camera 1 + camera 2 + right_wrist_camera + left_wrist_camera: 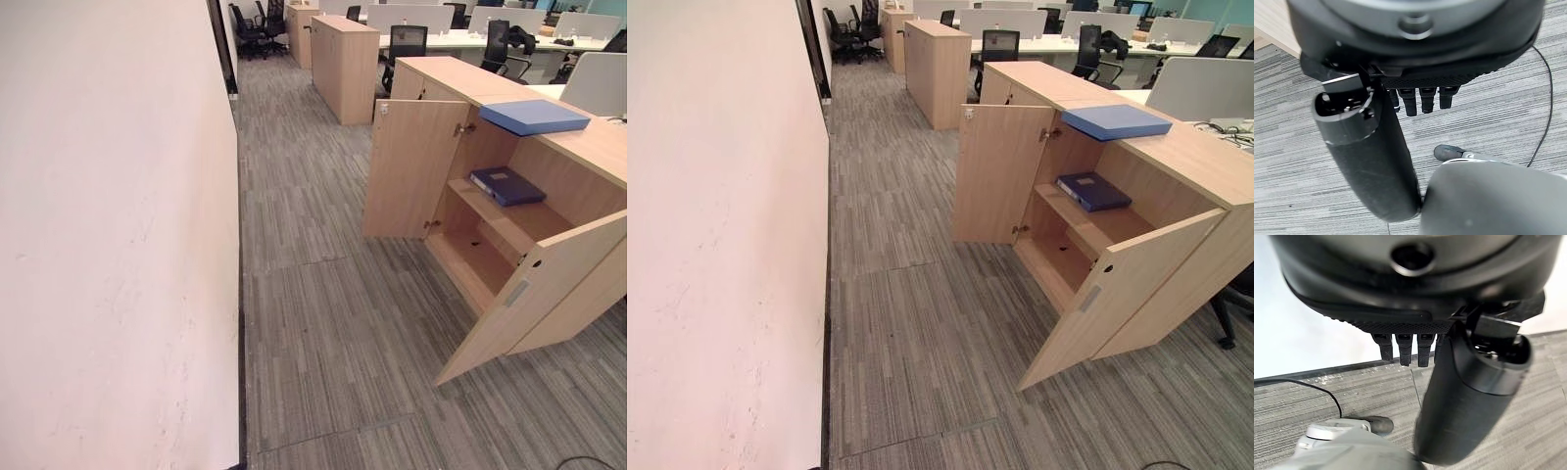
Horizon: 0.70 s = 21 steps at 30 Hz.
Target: Put the empty folder in the office cabinet
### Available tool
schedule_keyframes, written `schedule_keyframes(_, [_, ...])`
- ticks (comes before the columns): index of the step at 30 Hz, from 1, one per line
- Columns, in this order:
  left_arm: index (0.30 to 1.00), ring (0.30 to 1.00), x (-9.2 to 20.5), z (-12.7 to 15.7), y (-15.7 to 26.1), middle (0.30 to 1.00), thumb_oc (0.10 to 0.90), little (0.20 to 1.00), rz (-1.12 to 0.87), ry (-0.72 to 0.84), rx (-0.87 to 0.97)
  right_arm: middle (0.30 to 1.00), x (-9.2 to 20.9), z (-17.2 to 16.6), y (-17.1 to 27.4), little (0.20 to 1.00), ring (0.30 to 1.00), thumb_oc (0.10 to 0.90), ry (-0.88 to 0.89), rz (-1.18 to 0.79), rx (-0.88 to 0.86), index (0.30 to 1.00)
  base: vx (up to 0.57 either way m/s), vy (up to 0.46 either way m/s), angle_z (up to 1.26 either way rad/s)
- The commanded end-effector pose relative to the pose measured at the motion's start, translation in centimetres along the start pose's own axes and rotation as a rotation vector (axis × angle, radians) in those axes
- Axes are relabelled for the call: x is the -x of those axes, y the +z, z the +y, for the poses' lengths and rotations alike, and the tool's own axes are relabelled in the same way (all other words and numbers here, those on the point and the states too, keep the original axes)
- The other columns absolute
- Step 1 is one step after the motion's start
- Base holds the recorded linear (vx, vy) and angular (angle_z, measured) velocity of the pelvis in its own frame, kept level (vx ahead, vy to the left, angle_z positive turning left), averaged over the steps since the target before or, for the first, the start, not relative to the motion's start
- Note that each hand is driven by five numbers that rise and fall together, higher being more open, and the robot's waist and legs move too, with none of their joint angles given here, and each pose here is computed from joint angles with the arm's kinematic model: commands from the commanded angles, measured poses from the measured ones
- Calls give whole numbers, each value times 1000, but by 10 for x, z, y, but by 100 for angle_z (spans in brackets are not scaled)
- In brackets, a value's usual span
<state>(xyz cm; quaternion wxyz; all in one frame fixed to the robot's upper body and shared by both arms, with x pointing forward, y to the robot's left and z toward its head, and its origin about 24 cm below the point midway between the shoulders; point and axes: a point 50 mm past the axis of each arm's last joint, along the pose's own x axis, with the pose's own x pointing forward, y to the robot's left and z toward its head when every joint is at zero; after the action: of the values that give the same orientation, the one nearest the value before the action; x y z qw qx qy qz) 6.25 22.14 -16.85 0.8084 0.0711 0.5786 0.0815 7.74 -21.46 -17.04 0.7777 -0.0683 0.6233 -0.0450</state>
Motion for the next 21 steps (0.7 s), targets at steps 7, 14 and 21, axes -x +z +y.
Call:
schedule_keyframes(7, [900,900,-1,-12,5,900,800,900,5,-49,8,900,0,-5,22,900,900,800,4,-43,68,900,0,0,0])
schedule_keyframes(14, [900,900,-1,-19,6,900,800,900,0,-92,-106,900,0,-6,26,900,900,800,5,-57,85,900,0,0,0])
schedule_keyframes(21, [900,900,-2,-25,17,900,800,900,-42,-114,-183,900,0,-7,36,900,900,800,-12,-113,99,900,-2,1,-1])
